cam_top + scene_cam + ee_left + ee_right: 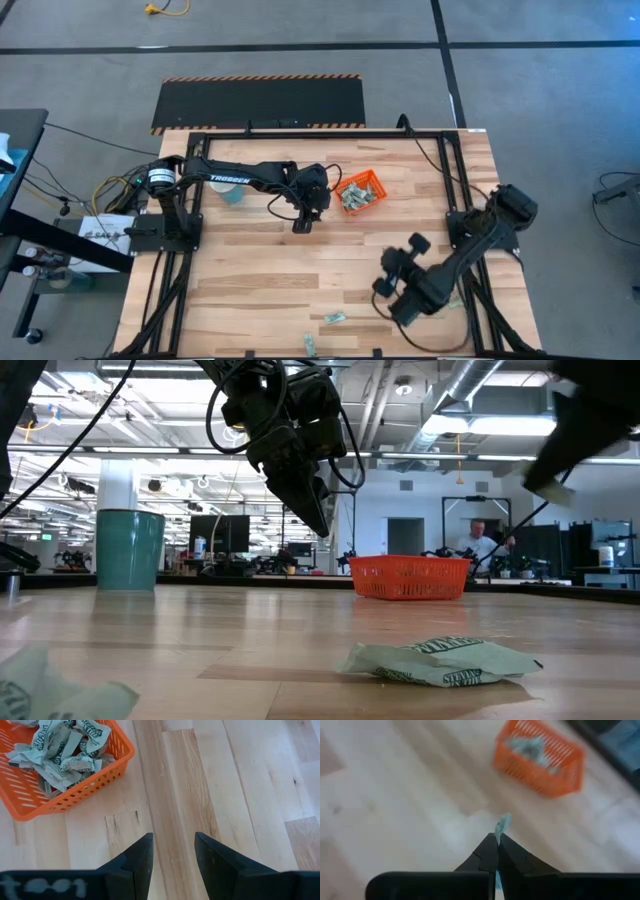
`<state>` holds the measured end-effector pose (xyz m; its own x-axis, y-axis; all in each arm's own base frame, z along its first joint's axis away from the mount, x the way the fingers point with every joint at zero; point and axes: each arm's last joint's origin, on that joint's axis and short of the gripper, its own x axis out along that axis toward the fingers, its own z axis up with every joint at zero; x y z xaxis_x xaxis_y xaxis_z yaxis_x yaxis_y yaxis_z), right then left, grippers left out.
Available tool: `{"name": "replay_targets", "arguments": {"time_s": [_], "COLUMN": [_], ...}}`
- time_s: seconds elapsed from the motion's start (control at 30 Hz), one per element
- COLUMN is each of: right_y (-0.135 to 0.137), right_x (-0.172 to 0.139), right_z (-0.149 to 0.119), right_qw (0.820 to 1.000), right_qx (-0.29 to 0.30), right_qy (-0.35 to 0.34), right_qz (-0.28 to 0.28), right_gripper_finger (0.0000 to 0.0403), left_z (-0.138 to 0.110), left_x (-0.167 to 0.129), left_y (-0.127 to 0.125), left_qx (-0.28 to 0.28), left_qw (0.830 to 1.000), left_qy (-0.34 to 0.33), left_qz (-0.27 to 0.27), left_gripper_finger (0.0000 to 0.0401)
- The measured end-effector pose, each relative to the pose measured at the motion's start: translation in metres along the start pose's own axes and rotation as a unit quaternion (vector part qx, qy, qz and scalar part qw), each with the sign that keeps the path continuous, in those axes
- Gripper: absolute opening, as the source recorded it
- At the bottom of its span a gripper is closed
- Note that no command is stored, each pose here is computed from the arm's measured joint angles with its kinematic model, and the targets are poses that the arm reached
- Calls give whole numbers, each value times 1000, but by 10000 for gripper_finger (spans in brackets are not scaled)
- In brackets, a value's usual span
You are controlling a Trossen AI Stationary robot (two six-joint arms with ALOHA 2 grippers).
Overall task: Pick and place Stevia / Truvia into bins
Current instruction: Put the stevia packet into the orange bin
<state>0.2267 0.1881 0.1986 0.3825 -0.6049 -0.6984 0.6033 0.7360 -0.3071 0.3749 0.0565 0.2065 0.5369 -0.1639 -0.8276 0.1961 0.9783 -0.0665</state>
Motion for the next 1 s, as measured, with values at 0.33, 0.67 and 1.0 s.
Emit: {"name": "replay_targets", "arguments": {"time_s": [0.33, 0.67, 1.0], "right_y": [-64, -123, -145], "right_x": [24, 76, 133], "right_z": [74, 113, 129], "right_qw": [999, 995, 990], "right_qx": [-4, 8, -7], "right_qy": [-2, 19, 25], "right_qz": [-45, 94, 141], "right_gripper_finger": [1, 0, 6], "left_z": [0, -10, -20], "left_x": [0, 6, 19], "left_y": [1, 3, 5], "left_qx": [0, -1, 5], "left_qw": [1000, 998, 996], "left_qy": [4, 24, -3], "left_qz": [14, 60, 85], "left_gripper_finger": [132, 132, 132]}}
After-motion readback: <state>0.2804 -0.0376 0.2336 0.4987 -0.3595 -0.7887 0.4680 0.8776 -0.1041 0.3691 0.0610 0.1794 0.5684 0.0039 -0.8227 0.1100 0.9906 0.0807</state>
